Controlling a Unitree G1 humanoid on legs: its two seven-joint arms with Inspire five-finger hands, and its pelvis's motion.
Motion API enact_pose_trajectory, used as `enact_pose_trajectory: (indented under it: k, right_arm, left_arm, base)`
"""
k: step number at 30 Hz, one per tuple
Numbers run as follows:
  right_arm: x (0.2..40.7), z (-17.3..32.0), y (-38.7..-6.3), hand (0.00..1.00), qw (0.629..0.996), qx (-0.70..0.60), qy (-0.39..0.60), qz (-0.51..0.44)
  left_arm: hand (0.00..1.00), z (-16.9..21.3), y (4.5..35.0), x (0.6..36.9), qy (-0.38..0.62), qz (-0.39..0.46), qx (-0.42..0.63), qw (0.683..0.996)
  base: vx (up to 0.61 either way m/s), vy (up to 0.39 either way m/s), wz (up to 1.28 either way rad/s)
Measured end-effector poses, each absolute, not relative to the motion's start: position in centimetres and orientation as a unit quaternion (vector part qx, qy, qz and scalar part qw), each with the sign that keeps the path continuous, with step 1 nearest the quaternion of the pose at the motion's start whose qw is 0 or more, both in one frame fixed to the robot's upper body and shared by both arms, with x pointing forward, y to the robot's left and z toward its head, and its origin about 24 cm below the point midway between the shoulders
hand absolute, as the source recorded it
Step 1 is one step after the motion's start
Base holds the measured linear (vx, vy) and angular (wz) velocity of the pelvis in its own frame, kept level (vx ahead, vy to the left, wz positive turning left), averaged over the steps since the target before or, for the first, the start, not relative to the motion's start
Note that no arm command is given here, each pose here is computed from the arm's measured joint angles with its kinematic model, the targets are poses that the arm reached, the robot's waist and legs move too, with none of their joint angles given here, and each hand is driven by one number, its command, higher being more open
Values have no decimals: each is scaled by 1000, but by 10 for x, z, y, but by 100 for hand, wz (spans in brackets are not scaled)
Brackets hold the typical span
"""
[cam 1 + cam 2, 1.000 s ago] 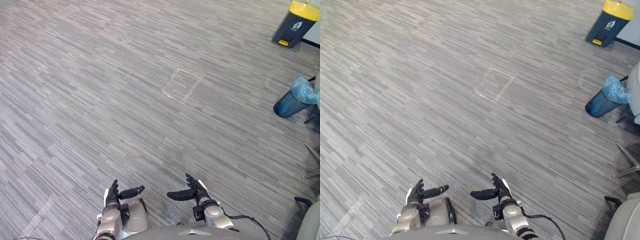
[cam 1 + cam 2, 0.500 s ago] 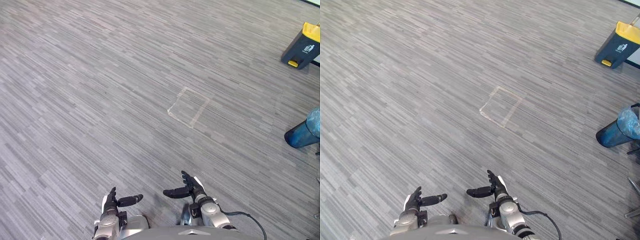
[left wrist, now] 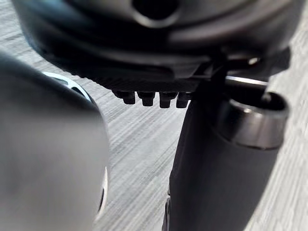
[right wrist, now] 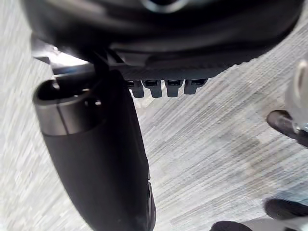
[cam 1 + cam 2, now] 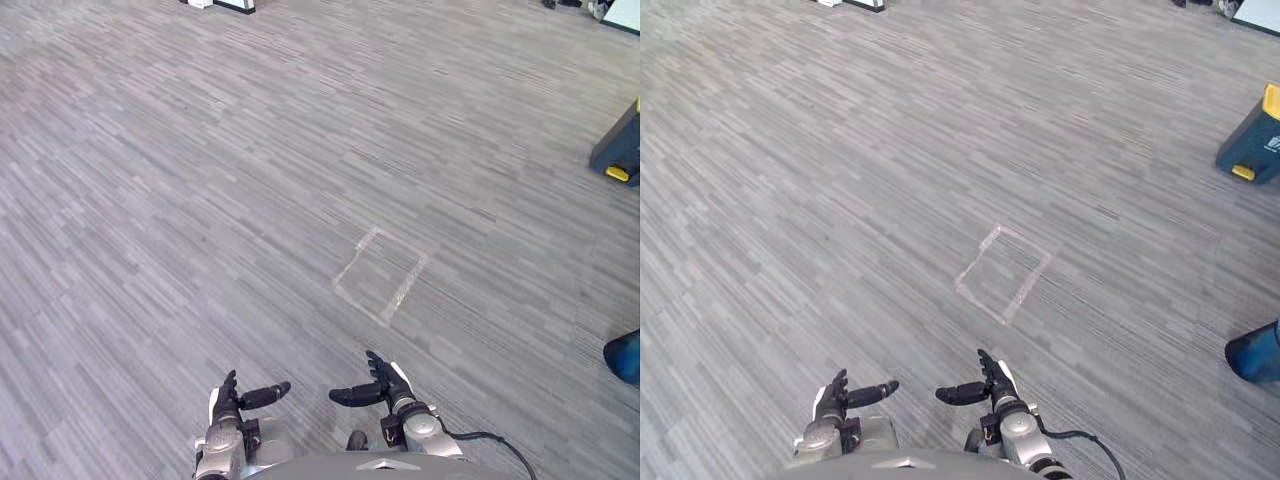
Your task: Organize the slippers on the shoe rack
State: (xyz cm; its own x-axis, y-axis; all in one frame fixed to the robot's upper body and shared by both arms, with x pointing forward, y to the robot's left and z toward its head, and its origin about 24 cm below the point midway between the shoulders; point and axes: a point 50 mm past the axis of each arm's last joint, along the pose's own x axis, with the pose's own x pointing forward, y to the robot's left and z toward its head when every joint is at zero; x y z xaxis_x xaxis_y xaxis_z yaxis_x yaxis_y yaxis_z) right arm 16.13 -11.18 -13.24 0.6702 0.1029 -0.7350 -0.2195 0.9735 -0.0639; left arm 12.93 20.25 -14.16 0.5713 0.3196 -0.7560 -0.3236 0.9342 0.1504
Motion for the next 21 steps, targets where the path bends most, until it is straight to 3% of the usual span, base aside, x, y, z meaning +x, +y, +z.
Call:
enact_pose_trajectory:
  k: [6, 13, 21]
  right_arm:
    - [156, -138, -118, 100, 905, -70, 415, 67]
    - [157, -138, -115, 100, 902, -72, 416, 85]
    - [168, -132, -117, 100, 912, -82, 392, 92]
  left_arm:
    - [100, -138, 206, 138, 413, 183, 0, 892]
    - [100, -150, 203, 120, 463, 153, 28, 873]
    - [100, -155, 193, 113, 483, 131, 22, 866]
  base:
    - [496, 190, -35]
    - [471, 185, -56]
    - [454, -70, -7]
